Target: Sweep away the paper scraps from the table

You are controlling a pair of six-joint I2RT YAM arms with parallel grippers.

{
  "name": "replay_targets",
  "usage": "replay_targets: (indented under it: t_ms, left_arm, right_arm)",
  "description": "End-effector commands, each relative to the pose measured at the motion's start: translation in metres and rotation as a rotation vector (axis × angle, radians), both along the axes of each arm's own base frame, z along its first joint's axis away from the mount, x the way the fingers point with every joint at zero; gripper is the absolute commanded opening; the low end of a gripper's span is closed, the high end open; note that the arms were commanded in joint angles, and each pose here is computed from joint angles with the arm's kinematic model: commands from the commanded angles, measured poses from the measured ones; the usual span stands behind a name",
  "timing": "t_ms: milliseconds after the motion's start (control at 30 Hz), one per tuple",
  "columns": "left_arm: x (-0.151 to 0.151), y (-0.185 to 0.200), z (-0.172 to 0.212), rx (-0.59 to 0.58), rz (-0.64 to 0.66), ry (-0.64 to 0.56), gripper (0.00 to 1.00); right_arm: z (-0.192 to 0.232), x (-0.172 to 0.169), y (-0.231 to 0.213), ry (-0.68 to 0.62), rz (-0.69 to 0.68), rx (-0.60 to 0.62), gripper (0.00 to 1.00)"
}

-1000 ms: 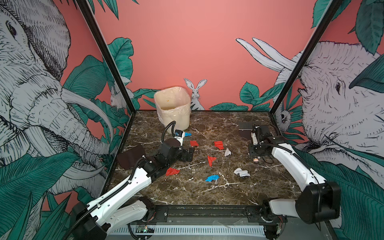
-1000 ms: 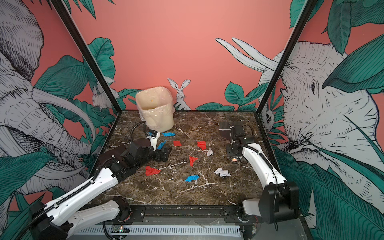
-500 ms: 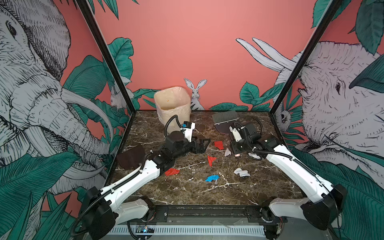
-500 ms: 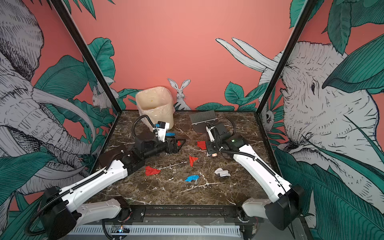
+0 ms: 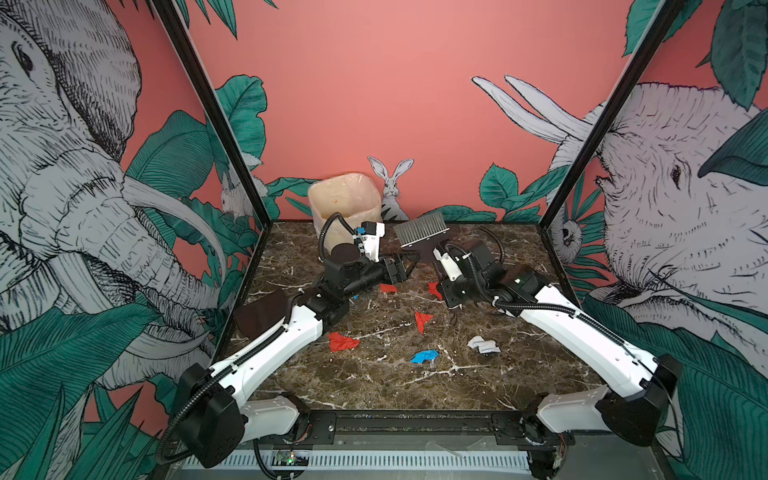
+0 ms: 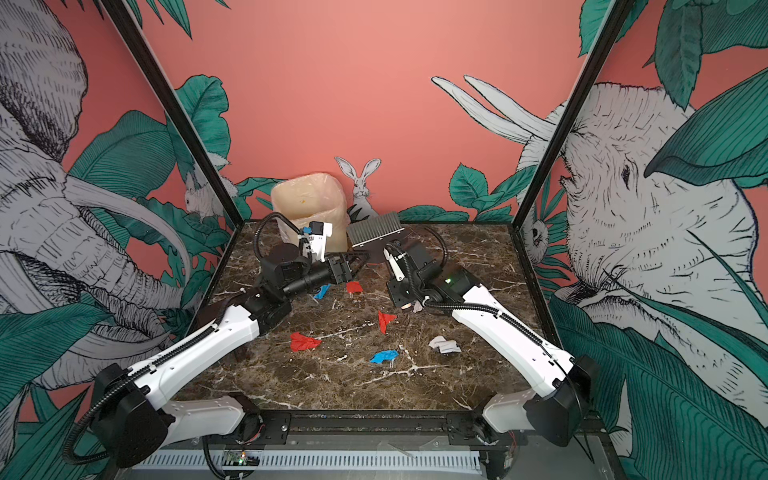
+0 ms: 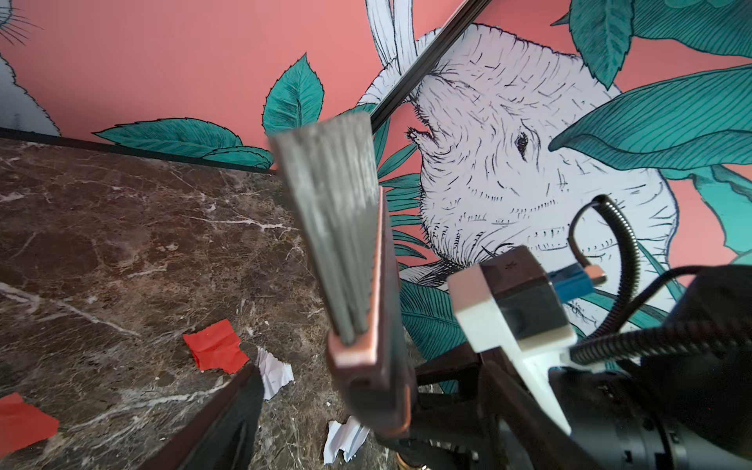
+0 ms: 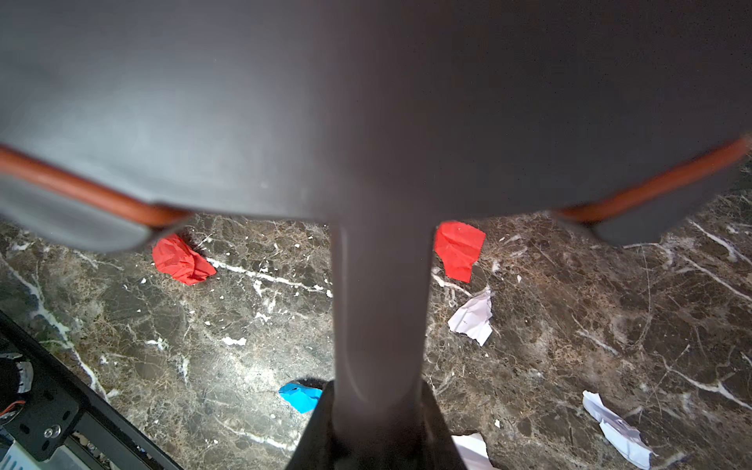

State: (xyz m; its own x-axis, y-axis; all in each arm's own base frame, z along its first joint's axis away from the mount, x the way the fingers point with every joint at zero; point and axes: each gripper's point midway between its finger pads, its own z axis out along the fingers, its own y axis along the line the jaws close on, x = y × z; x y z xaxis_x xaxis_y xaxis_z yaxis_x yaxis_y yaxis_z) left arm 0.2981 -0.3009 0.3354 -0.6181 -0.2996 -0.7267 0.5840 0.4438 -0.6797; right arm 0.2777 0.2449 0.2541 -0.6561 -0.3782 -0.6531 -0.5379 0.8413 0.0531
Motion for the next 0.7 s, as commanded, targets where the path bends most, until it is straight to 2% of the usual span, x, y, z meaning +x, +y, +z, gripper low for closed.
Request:
replay_targets:
  t_ms: [0,267,433,567,667]
  left_arm:
    - [-0.001,0.005,0.014,-0.022,-0.009,0.004,0.80]
    - [0.003,-0.002,0.010,0.004,-0.038,0.030,0.62]
    - [0.006,-0.002,0.003,0.009,-0.023,0.049,0.38]
    - [0.008,-0.002,0.001,0.003,-0.017,0.058,0.09]
    - [0.009,0.000,0.003,-0.010,0.000,0.060,0.02]
  right_arm:
    - [0.015,0.001,0.008,-0.049,0.025,-0.009,0.00]
    - [0.020,-0.002,0.017,-0.074,0.074,-0.056,0.00]
    - [0.018,-0.003,0.018,-0.077,0.096,-0.091,0.00]
    - [0.019,-0.002,0.018,-0.092,0.100,-0.105,0.00]
    - [0.024,0.000,0.013,-0.117,0.090,-0.121,0.00]
